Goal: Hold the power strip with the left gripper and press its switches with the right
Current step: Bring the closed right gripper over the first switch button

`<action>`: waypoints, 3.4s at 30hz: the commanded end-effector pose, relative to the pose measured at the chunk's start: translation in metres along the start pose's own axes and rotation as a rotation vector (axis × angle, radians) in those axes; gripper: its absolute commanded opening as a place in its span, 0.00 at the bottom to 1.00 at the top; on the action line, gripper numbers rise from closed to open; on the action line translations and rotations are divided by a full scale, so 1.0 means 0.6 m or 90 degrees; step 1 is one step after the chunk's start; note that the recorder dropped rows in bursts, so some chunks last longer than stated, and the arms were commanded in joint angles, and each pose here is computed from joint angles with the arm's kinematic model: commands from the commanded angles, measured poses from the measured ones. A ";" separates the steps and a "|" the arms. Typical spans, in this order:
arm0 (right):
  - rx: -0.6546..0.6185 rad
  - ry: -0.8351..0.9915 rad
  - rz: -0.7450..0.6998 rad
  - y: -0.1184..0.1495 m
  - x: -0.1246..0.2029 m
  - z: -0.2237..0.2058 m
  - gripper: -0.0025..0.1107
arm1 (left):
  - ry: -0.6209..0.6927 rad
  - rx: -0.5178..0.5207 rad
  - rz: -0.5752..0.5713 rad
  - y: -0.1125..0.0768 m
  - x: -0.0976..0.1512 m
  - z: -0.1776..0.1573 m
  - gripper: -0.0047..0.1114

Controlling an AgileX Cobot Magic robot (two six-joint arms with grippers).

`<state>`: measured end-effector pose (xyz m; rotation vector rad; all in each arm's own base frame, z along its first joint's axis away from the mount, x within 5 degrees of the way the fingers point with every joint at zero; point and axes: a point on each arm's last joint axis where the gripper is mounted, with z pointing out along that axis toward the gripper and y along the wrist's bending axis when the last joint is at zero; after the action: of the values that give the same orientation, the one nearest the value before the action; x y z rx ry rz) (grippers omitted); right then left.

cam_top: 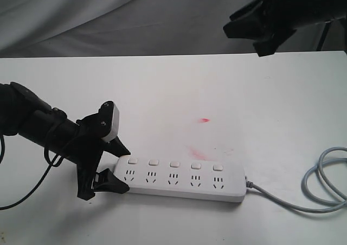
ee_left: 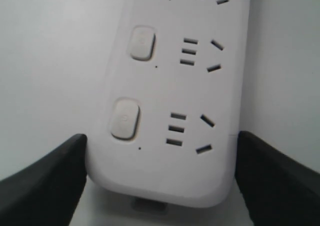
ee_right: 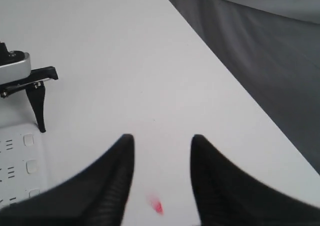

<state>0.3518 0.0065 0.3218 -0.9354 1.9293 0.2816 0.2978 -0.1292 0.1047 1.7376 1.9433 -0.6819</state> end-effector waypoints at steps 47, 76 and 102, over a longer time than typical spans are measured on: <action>-0.187 -0.011 -0.065 0.073 0.086 0.250 0.76 | -0.005 -0.003 0.003 0.001 -0.006 0.001 0.04; -0.176 0.040 -0.144 0.167 0.085 0.340 0.76 | -0.005 -0.003 0.003 0.001 -0.006 0.001 0.04; -0.186 0.047 -0.125 0.173 0.113 0.365 0.76 | -0.005 -0.003 0.003 0.001 -0.006 0.001 0.04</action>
<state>0.4026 0.1593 0.1323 -1.3305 1.8859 0.4206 0.2978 -0.1292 0.1047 1.7376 1.9433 -0.6819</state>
